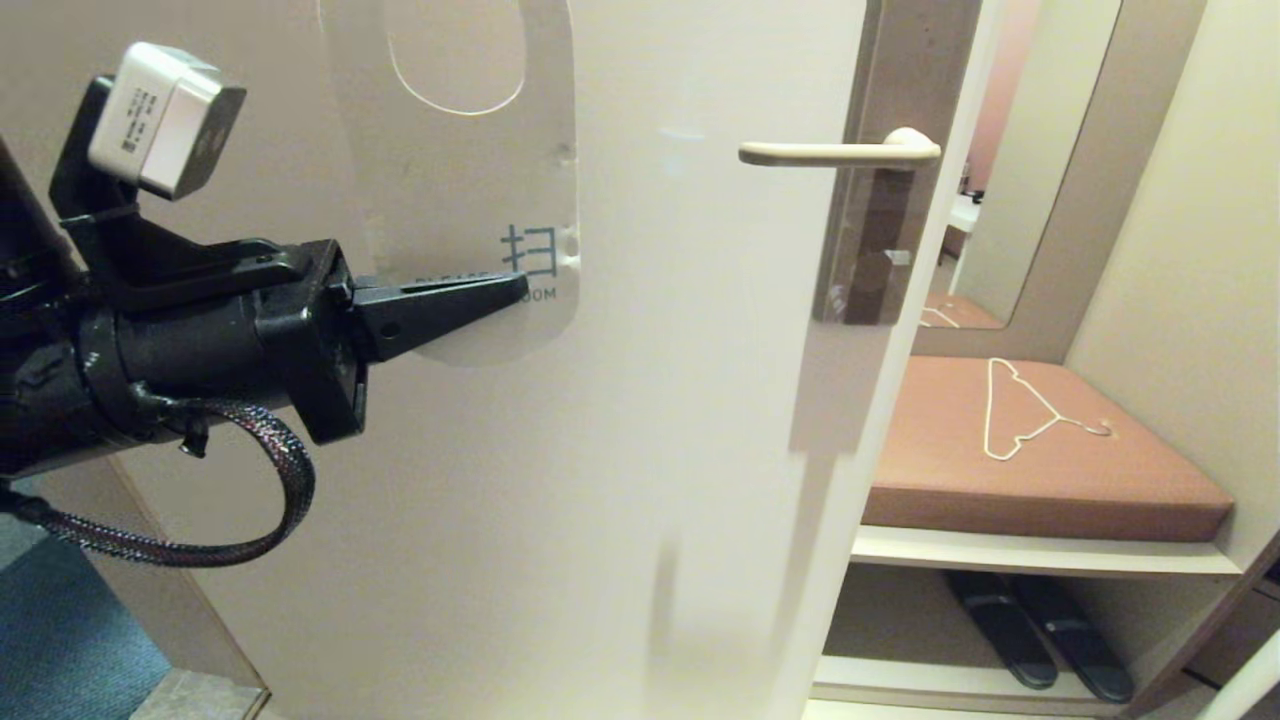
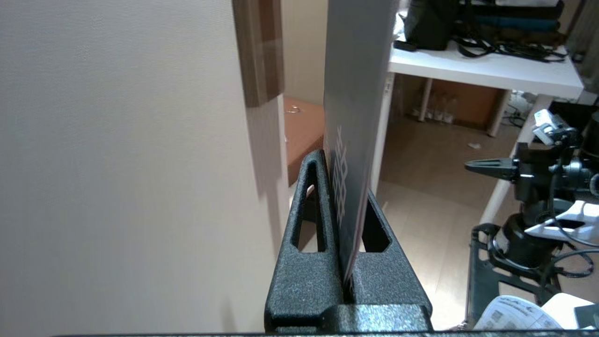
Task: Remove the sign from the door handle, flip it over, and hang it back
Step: Hang the sign back with the other side facing out
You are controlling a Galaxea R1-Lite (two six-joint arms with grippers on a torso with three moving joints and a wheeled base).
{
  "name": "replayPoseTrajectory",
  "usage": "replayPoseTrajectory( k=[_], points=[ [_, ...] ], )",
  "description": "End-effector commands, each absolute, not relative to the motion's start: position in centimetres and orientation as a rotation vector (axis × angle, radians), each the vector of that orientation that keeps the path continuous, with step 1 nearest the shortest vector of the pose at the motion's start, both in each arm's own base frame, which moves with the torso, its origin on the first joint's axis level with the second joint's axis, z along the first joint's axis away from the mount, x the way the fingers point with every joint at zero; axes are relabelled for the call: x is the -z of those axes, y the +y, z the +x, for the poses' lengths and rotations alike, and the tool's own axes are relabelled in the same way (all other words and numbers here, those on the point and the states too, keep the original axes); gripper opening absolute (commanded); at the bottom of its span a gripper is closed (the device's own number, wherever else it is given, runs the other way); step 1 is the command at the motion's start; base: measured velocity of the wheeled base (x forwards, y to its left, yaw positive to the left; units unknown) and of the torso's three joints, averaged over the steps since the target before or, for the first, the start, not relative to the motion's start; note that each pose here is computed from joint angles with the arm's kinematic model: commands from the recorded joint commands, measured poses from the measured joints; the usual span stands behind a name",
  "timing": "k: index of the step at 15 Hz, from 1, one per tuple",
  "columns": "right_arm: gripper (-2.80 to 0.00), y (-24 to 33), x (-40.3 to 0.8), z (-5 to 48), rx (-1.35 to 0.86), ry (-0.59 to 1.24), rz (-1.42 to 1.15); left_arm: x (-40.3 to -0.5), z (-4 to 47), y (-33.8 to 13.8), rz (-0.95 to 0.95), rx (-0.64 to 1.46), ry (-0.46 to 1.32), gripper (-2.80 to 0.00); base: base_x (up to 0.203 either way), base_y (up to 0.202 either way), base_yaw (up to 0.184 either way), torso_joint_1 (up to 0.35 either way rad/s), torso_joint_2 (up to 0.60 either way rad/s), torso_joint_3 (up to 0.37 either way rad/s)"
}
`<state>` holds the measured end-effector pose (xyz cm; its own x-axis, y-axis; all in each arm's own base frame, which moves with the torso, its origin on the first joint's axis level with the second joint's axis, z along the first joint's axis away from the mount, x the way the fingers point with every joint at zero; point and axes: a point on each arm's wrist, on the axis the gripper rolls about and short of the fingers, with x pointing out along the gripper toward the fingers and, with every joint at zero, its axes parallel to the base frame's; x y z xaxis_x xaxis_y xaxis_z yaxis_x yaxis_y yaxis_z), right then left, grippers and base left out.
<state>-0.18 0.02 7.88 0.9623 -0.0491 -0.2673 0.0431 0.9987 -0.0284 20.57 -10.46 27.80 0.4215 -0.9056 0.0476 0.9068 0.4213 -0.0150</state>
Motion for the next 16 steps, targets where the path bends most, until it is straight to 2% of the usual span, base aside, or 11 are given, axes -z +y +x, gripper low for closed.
replayPoseTrajectory(
  k=[1, 5, 11, 16],
  points=[
    [-2.80, 0.0, -7.9, -0.2, 0.046, 0.274, -0.023, -27.6, 21.8, -11.1, -0.025, 1.136, -0.033, -2.80, 0.000, 0.000, 0.000, 0.000, 0.00, 0.000],
    [-2.80, 0.0, -7.9, -0.2, 0.046, 0.274, -0.023, -28.2, 22.3, -12.2, 0.005, 1.142, -0.071, -2.80, 0.000, 0.000, 0.000, 0.000, 0.00, 0.000],
    [-2.80, 0.0, -7.9, -0.2, 0.046, 0.274, -0.023, -27.5, 23.4, -13.0, -0.004, 1.244, -0.034, -2.80, 0.000, 0.000, 0.000, 0.000, 0.00, 0.000],
    [-2.80, 0.0, -7.9, -0.2, 0.046, 0.274, -0.023, -27.5, 26.7, -14.1, 0.006, 1.204, -0.044, -2.80, 0.000, 0.000, 0.000, 0.000, 0.00, 0.000]
  ],
)
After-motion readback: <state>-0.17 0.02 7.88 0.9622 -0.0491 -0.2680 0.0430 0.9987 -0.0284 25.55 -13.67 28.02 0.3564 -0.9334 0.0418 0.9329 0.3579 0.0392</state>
